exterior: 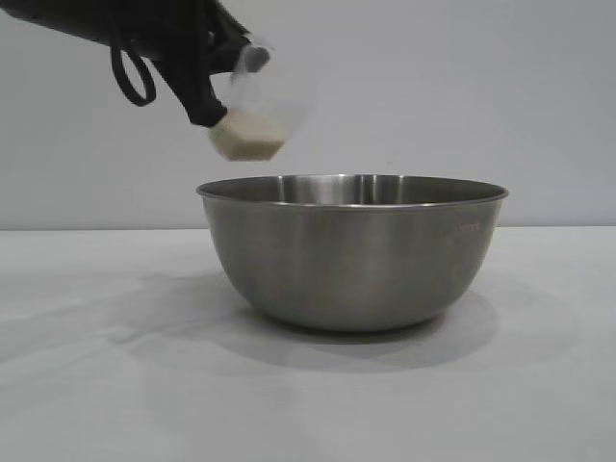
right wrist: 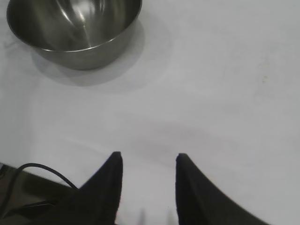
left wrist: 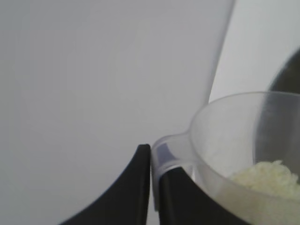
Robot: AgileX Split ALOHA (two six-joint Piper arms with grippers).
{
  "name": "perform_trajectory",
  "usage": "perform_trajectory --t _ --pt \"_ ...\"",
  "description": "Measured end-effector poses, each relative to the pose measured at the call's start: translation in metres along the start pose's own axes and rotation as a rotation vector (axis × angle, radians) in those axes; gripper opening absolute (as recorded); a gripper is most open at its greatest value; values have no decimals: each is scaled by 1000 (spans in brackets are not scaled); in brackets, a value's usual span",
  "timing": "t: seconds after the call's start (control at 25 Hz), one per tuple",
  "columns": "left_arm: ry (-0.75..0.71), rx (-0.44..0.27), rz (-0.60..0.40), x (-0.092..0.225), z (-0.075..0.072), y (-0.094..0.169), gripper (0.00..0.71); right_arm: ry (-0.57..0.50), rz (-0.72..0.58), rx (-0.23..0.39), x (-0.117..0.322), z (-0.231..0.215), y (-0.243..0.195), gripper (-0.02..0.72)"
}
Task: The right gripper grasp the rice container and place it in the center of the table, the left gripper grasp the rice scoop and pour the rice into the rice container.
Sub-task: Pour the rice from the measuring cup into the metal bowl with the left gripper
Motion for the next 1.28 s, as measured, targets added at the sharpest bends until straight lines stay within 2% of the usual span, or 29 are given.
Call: perform_trajectory --t 0.12,0.52,0.72,0.96,1.16,1.28 --pt "-113 18 -41 -4 2 -4 0 0 0 0 0 0 0 257" --pt "-399 41 -139 -5 27 -22 0 0 0 0 0 0 0 257" --pt "-518 93 -172 -5 24 -24 0 0 0 0 0 0 0 257" --pt "-580 138 -209 -15 17 -25 0 0 0 0 0 0 0 257" --pt "-614 137 -230 -29 23 -31 0 0 0 0 0 0 0 257" --pt "-644 162 -239 -35 21 -32 0 0 0 0 0 0 0 257"
Point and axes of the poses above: a point on each arm's last joint axis where the gripper is mounted, y pointing back along that axis away from the gripper, z along the wrist's bending axis when the last joint is at zero, x = y × z, the point moved 7 cm from there along -y, pointing out along that axis toward the gripper, and after that the axes turned 14 degrees about -y, right-handed, at the moved point
